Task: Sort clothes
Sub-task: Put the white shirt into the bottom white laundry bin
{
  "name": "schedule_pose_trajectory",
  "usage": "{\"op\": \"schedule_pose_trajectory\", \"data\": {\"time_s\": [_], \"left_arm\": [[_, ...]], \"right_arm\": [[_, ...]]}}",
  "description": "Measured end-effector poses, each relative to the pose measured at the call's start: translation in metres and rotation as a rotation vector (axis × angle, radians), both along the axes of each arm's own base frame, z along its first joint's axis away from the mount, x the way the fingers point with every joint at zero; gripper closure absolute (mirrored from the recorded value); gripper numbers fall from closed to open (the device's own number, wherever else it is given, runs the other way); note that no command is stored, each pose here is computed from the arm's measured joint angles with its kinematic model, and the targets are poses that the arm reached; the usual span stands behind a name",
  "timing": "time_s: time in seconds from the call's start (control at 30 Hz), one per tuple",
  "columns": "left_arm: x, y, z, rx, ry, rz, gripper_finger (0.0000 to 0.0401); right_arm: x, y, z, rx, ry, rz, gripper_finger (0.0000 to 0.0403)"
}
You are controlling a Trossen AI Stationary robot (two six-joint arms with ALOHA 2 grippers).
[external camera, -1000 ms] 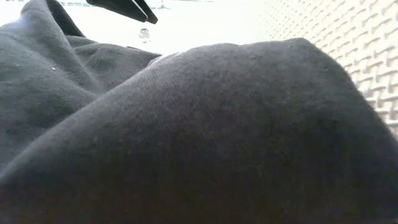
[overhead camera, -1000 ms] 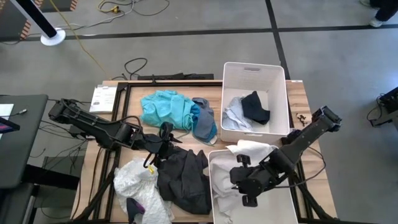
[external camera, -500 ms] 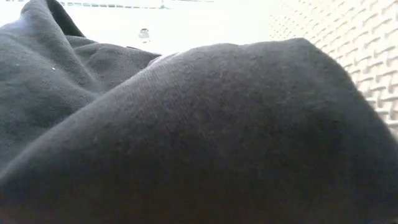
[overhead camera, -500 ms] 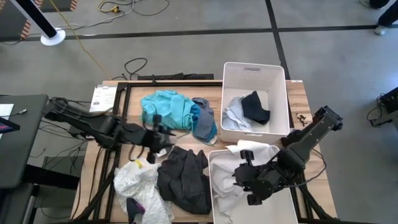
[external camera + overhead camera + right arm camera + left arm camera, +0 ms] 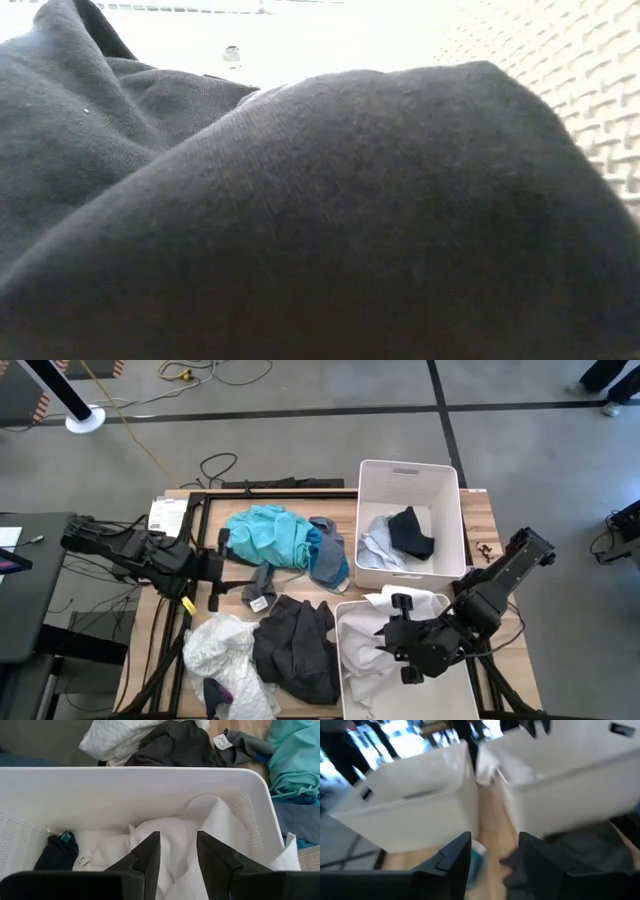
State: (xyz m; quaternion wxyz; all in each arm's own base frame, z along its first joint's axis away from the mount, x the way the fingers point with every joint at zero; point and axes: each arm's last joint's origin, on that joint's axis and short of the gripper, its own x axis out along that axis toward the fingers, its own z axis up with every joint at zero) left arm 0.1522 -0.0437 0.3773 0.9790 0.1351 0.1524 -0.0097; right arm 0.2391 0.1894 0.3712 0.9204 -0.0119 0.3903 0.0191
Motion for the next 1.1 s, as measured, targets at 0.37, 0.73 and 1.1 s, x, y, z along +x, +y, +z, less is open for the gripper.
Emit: {"op": "schedule_pose_trajectory", "data": {"time_s": [0.37,0.73,1.1], "left_arm": [[0.013,-0.005,-0.016,0.0,0.139,-0.011,0.0242],[0.027,-0.01,-0.026,0.043,0.199,-0.015,0.0242],[0.035,-0.013,-0.032,0.055,0.233,-0.014,0.0242]], "right_arm": [[0.007,-0.007,0.001,-0.003,-0.018,-0.016,0.0259],[0.021,-0.017,0.006,-0.037,-0.077,0.007,0.0259],[0.041,-0.038,0.013,-0.088,-0.161,0.003,0.0259]]}}
